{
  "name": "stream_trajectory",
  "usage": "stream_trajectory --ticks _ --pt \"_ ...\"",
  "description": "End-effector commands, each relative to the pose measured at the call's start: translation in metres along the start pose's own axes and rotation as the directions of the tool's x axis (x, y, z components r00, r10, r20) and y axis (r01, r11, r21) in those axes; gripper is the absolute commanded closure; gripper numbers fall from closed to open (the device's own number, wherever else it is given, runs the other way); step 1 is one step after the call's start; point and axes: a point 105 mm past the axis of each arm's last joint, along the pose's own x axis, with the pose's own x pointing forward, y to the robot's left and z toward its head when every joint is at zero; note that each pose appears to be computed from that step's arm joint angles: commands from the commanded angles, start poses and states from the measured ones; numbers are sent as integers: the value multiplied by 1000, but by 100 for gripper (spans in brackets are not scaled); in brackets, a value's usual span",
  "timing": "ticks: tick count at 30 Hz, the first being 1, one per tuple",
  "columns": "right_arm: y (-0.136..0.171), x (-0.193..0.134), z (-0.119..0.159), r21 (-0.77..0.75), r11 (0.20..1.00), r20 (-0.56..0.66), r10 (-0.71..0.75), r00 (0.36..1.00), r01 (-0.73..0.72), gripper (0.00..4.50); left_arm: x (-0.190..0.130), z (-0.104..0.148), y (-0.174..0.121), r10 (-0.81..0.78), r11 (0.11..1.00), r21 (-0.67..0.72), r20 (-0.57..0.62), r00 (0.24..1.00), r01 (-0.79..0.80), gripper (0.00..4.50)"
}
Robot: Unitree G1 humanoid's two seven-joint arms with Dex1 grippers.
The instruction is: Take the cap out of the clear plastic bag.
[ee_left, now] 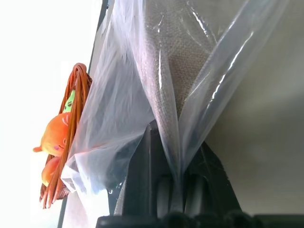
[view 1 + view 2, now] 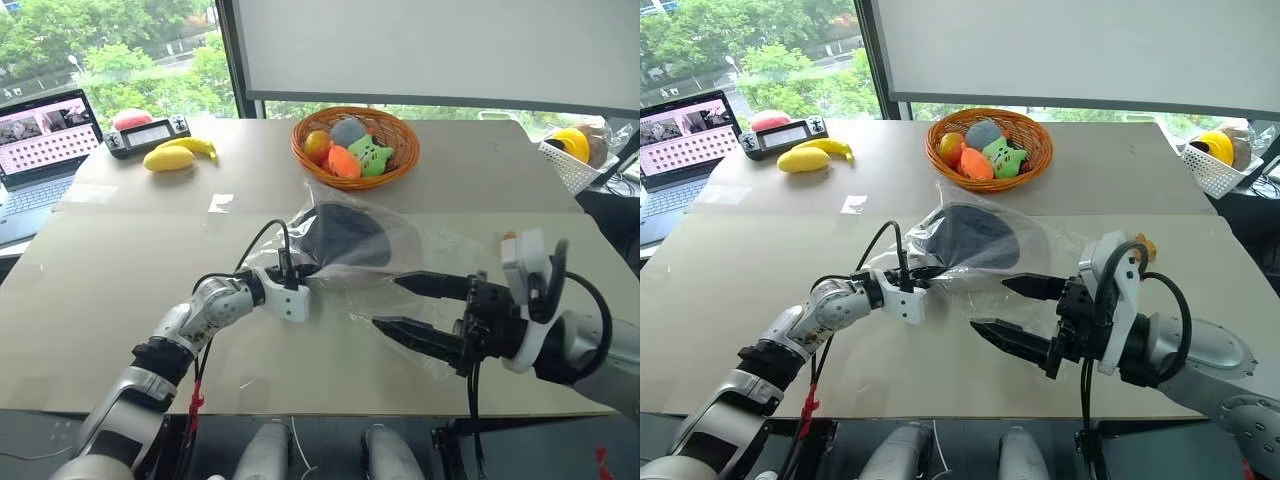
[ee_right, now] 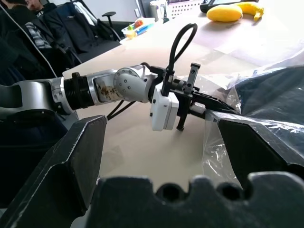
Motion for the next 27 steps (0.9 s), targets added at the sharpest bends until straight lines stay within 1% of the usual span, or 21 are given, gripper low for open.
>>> stream_trajectory --ticks 1,4,7,10,12,14,16,18,20,23,25,26,27 --pt "5 0 10 -52 999 41 4 999 -2 0 -23 -15 -5 -34 998 46 15 999 33 446" --pt "5 0 9 -52 999 41 -2 999 4 0 -45 -29 2 -32 995 100 30 999 29 446" --pt "4 1 7 -51 999 42 -4 999 6 0 -69 -41 19 0 992 129 48 999 -6 446" --pt "4 2 6 -51 999 41 -3 999 5 0 -81 -58 38 35 987 159 -16 999 -32 446" --pt "4 3 3 -51 999 32 -6 999 8 0 -79 -69 47 29 976 216 -73 997 -13 446" --pt "4 4 0 -51 999 21 -9 1000 10 0 -73 -78 50 2 951 309 -122 993 36 446" --pt "4 5 -1 -52 999 20 -10 1000 11 0 -68 -93 50 -17 914 394 -203 979 97 446" --pt "5 6 -2 -54 998 21 -10 1000 12 0 -66 -105 52 -7 882 451 -275 961 136 446" --pt "5 7 -2 -58 998 22 -16 1000 17 0 -62 -109 51 -10 862 481 -297 955 159 446" --pt "5 7 -1 -67 997 24 -32 999 33 0 -56 -108 43 -38 849 494 -293 955 185 446" --pt "6 6 -1 -69 997 24 -40 999 42 0 -56 -109 38 -42 858 478 -296 954 186 379" --pt "5 6 -1 -69 997 24 -43 999 45 0 -56 -109 39 -30 872 457 -305 952 174 359" --pt "5 6 -1 -69 997 24 -45 999 46 0 -56 -110 39 -21 882 442 -312 950 165 323"
